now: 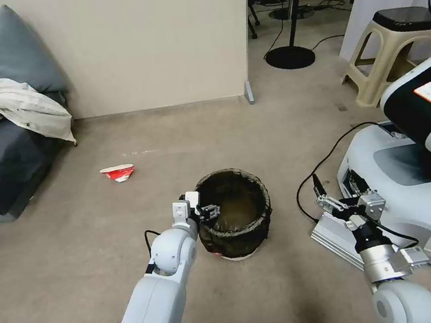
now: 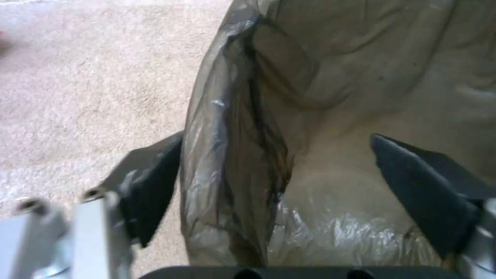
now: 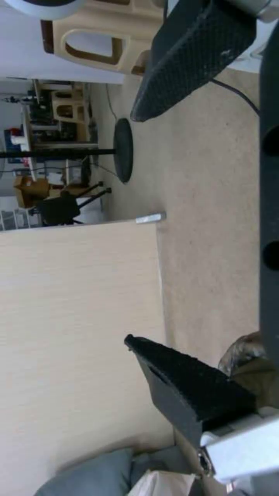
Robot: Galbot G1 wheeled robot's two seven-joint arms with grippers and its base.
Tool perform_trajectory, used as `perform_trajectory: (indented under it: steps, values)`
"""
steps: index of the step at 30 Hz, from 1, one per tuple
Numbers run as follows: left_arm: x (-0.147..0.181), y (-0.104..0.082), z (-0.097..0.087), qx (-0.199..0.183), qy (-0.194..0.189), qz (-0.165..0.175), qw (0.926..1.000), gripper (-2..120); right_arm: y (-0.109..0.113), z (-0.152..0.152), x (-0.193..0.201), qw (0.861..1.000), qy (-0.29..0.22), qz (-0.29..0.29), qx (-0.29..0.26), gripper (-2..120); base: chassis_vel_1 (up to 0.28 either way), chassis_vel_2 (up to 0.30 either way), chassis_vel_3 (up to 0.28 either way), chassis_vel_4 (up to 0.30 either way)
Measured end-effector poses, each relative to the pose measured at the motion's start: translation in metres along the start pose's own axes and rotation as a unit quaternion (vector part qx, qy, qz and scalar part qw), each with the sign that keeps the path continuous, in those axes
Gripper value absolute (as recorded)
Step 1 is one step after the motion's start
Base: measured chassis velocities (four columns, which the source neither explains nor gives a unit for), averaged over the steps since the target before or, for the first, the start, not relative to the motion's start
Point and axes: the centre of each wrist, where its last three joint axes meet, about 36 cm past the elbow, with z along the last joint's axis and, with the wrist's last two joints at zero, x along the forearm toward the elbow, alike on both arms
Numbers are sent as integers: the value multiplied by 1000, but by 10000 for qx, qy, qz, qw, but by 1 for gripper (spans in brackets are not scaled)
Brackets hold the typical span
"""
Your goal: Pick up the trash can from the floor.
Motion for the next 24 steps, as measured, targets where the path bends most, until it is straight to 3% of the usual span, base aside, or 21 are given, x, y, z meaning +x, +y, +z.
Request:
perform_trajectory:
  steps: [10, 14, 24]
  values:
    - [2, 5, 7, 48, 85, -64, 9999, 53, 0, 1, 0, 10000, 0, 3, -1, 100, 0, 0, 0, 0]
    - [3, 7, 9, 71, 101, -117, 9999, 34, 1, 2, 0, 10000, 0, -6, -6, 100, 0, 0, 0, 0]
    - [9, 12, 7, 181, 56, -186, 9996, 14, 2, 2, 1, 10000, -3, -20, -3, 100, 0, 0, 0, 0]
